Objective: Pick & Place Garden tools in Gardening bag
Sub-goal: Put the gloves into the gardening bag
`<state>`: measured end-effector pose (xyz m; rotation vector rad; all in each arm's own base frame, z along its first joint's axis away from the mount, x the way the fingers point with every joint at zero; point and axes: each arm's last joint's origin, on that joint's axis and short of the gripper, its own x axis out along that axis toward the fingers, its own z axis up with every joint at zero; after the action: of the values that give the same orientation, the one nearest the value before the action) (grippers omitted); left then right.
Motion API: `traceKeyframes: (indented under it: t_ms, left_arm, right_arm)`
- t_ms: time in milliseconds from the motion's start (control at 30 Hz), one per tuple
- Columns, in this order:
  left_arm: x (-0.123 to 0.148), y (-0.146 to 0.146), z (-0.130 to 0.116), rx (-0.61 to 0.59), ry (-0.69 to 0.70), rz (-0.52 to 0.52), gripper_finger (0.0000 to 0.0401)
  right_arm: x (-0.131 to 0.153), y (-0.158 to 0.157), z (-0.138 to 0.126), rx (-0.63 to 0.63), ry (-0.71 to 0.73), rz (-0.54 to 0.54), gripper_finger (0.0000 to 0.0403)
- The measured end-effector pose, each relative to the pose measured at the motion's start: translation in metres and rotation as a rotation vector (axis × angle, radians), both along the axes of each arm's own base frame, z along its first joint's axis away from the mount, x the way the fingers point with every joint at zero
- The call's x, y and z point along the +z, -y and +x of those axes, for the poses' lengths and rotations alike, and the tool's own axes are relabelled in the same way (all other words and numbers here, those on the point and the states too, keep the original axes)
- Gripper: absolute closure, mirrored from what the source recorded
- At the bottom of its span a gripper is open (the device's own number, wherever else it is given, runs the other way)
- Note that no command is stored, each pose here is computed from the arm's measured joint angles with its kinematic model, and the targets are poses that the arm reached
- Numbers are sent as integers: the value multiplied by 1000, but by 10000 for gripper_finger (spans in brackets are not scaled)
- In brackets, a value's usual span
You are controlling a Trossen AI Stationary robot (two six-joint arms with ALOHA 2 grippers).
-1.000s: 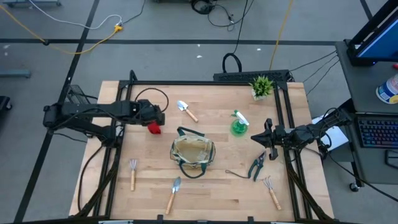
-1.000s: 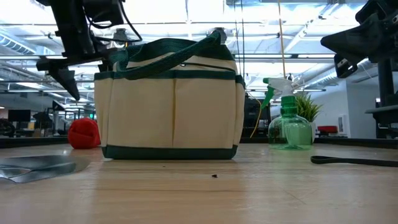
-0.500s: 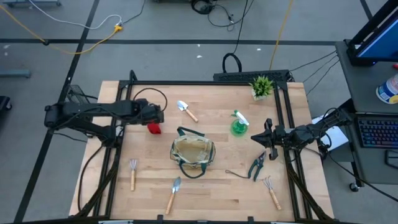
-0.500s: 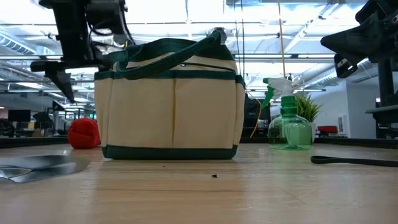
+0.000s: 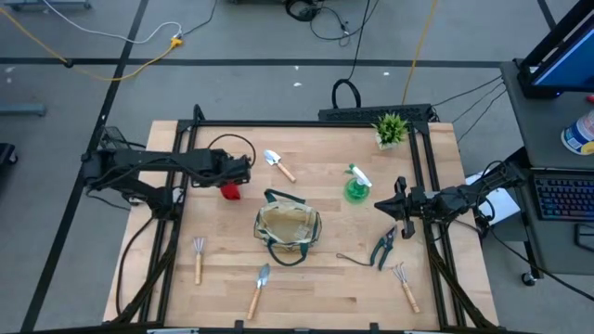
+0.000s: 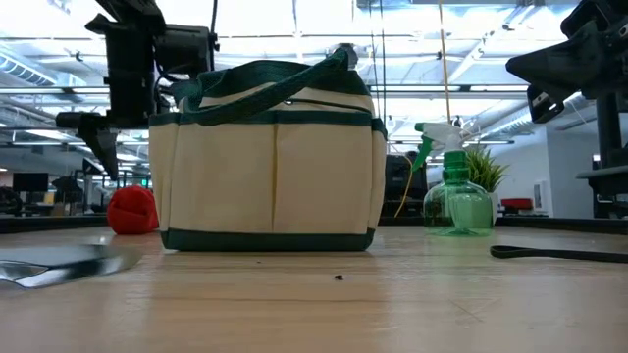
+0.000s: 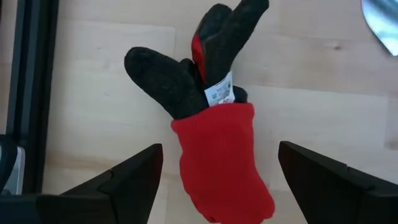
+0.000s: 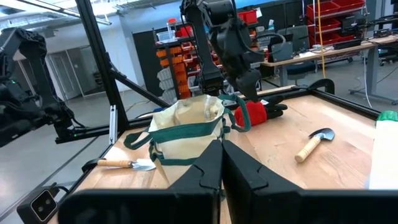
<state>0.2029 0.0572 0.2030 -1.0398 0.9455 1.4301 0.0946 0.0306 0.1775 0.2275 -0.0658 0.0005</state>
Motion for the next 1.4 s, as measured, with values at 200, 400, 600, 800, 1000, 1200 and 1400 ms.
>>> traceKeyframes:
  t_ms: [200,400,600,800,1000,1200,1400]
  left_arm:
    - [-9,-3,3,17,-34,-53,88]
    - [-13,-4,5,8,-54,-61,87]
    - [-17,-6,6,21,-71,-64,91]
    - [-17,-11,5,49,-72,-59,91]
    - [-17,-19,5,65,-47,-49,91]
    - [-35,-23,2,71,24,-79,91]
    - [-51,-20,-11,117,-18,-114,91]
  right_arm:
    - [0,0,0,0,-1,0,403]
    - [0,0,0,0,-1,0,403]
    - [0,0,0,0,-1,0,403]
    - [0,0,0,0,-1,0,403]
    - [0,0,0,0,-1,0,403]
    - [0,0,0,0,-1,0,403]
    - [0,0,0,0,-1,0,403]
